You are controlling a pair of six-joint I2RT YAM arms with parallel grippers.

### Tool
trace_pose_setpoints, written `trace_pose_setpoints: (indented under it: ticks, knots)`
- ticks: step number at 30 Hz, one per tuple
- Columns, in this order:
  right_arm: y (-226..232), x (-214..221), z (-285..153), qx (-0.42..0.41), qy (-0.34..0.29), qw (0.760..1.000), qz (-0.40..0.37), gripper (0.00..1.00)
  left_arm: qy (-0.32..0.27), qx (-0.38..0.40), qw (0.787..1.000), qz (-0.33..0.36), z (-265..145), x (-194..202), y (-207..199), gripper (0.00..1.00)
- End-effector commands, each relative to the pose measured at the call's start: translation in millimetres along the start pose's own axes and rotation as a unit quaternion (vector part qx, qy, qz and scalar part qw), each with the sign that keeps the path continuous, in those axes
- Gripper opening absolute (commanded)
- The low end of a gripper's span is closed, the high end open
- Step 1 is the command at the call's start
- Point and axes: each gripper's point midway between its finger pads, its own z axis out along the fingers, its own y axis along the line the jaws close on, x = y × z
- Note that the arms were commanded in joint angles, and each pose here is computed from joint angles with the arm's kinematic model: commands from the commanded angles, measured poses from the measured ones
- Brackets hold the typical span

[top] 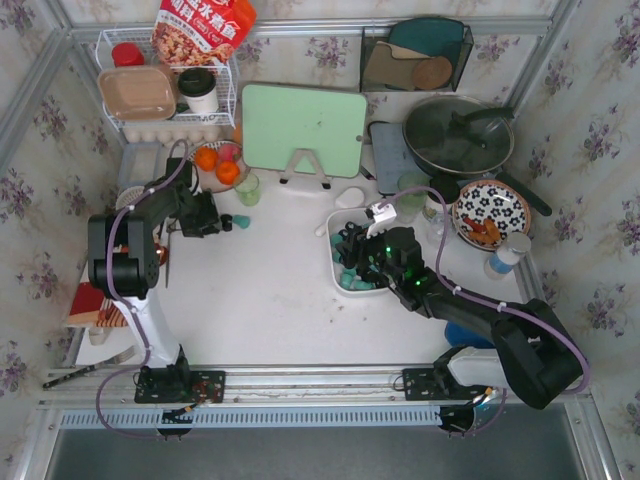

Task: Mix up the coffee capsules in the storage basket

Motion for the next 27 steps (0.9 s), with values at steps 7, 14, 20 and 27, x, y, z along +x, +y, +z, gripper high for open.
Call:
trace_pose_setpoints:
  ticks: [7, 14, 20, 27]
  knots:
    - [4.7, -10.2, 3.0, -0.011, -0.017, 1.000, 0.001, 0.61, 0.022, 0.010, 1.000, -0.003, -1.1, 7.9, -2.6, 0.48]
    - [5.6, -11.9, 2.4, -0.012, -0.019, 1.000, 0.000, 0.61, -0.062, 0.030, 0.997, 0.038, -41.9, 12.3, -22.5, 0.45]
    - [2.9, -11.0, 2.4, -0.006, -0.021, 1.000, -0.001, 0.61, -0.159, 0.066, 0.968, 0.180, -86.5, 39.2, -75.7, 0.44]
    - [1.4, -11.9, 1.9, -0.002, -0.025, 1.000, 0.000, 0.60, -0.308, 0.199, 0.851, 0.377, -142.6, 78.3, -167.0, 0.43]
